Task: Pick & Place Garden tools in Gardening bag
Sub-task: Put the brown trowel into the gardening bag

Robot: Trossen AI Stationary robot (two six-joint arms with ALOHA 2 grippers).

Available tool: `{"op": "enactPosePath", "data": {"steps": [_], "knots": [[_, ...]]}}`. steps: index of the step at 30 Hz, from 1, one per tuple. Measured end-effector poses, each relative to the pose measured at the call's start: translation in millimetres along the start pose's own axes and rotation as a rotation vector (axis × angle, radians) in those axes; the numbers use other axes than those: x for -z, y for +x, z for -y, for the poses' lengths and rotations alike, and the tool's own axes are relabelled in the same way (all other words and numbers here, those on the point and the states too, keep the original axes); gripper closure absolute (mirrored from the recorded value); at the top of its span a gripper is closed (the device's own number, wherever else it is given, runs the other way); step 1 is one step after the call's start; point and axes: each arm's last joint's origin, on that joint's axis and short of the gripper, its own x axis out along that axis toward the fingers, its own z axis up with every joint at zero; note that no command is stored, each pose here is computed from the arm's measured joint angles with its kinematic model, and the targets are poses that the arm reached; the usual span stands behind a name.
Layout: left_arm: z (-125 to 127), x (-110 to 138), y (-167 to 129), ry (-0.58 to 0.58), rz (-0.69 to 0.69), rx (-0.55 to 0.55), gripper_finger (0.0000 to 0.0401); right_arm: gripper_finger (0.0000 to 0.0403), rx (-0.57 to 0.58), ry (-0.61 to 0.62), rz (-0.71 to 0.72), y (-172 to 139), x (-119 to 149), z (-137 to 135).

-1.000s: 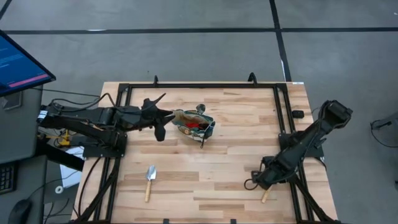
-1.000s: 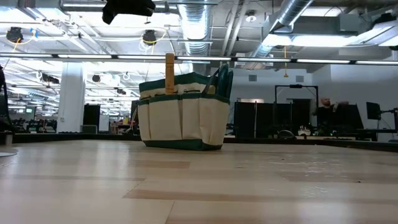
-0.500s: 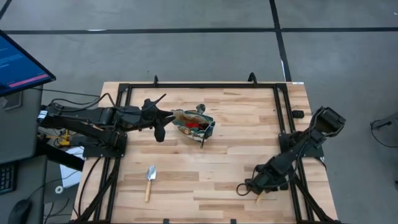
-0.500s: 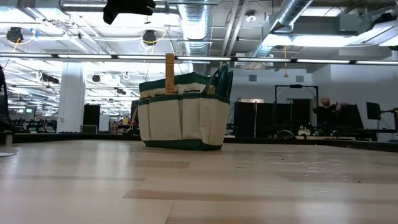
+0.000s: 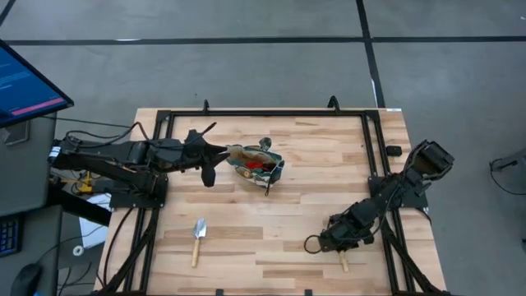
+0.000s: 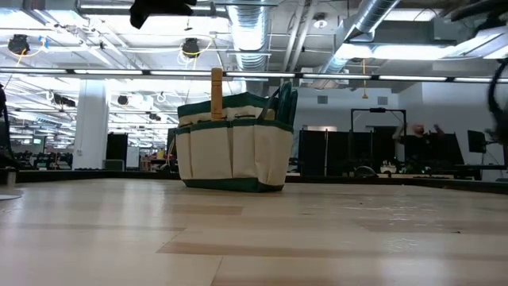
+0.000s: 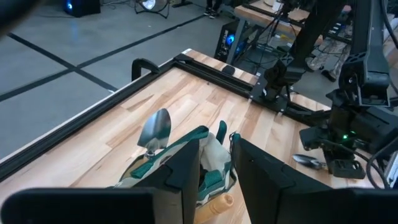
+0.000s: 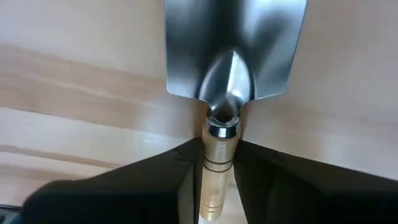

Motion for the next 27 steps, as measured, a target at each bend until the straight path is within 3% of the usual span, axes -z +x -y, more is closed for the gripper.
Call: {"op": "enactPosePath", "data": {"steps": [10, 17, 27], "knots": [[1, -1, -3, -0.01, -0.012, 0.07, 0.0299, 0.0348, -0.218, -0.174, 0.296, -34, -10, -17], [5, -1, -2, -0.041, -0.034, 0.169, 0.0299, 0.0348, -0.516, -0.384, 0.412, -98, -12, -30], [24, -2, 19, -0.023, -0.03, 0.399, 0.0299, 0.0348, -1.039, -0.72, 0.63, -194, -18, -42]]}}
